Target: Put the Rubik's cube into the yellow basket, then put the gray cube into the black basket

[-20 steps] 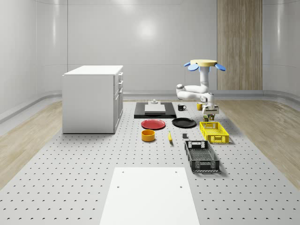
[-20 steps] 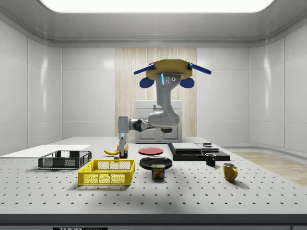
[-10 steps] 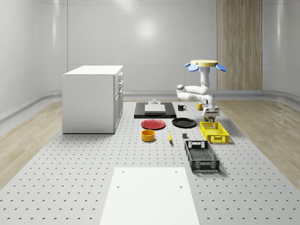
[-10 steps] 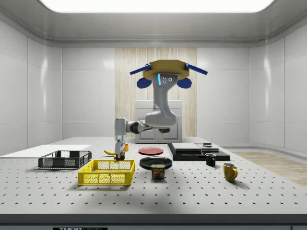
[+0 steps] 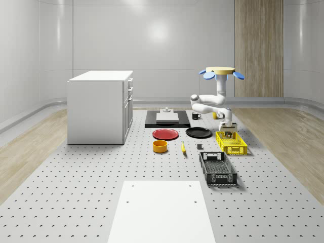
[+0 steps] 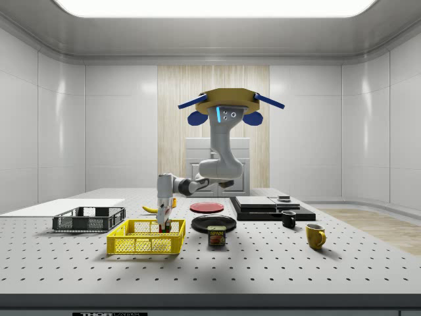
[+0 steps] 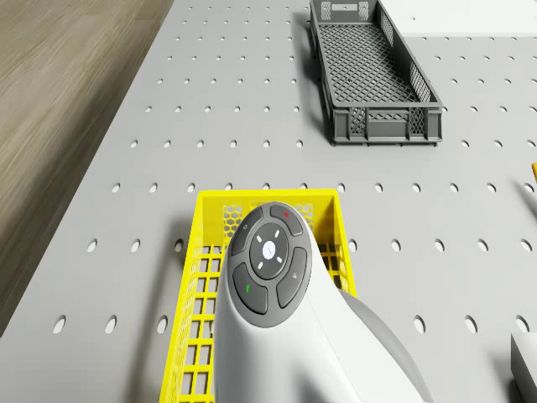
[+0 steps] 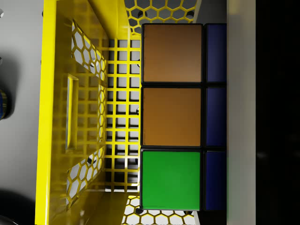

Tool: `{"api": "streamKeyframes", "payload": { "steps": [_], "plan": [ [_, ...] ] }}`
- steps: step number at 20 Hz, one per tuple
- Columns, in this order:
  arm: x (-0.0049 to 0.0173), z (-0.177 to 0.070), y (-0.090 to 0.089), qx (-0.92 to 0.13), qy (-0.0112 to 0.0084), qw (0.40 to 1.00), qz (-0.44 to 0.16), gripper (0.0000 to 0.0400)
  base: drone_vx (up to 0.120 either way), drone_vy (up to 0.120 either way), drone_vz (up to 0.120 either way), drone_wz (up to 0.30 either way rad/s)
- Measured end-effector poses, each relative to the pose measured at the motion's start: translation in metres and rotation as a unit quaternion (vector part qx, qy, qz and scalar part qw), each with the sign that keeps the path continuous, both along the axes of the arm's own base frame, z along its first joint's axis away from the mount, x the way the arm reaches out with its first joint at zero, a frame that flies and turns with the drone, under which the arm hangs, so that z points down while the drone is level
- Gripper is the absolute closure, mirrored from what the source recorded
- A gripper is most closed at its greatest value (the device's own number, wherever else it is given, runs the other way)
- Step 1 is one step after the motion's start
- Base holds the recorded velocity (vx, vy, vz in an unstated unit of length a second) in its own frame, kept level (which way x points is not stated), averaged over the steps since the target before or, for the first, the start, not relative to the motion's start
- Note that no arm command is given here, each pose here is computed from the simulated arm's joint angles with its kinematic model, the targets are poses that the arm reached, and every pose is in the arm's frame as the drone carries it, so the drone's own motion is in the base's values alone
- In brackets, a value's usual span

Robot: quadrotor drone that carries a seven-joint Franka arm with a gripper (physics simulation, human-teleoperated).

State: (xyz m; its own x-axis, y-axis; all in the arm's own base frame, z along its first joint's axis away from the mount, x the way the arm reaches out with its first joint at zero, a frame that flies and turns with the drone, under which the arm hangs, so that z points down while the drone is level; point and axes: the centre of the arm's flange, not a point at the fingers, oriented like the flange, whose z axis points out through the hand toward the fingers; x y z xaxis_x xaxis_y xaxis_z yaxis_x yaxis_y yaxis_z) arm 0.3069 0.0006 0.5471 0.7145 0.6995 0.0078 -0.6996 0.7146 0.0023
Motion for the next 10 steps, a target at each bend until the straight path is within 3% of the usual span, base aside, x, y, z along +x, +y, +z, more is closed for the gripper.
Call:
{"api": "streamKeyframes", "payload": {
  "steps": [10],
  "plan": [
    [0.0,0.037,0.0,0.0,0.0,1.0,-0.003,0.0114,0.0,0.0,0.0,0.0]
  ]
}}
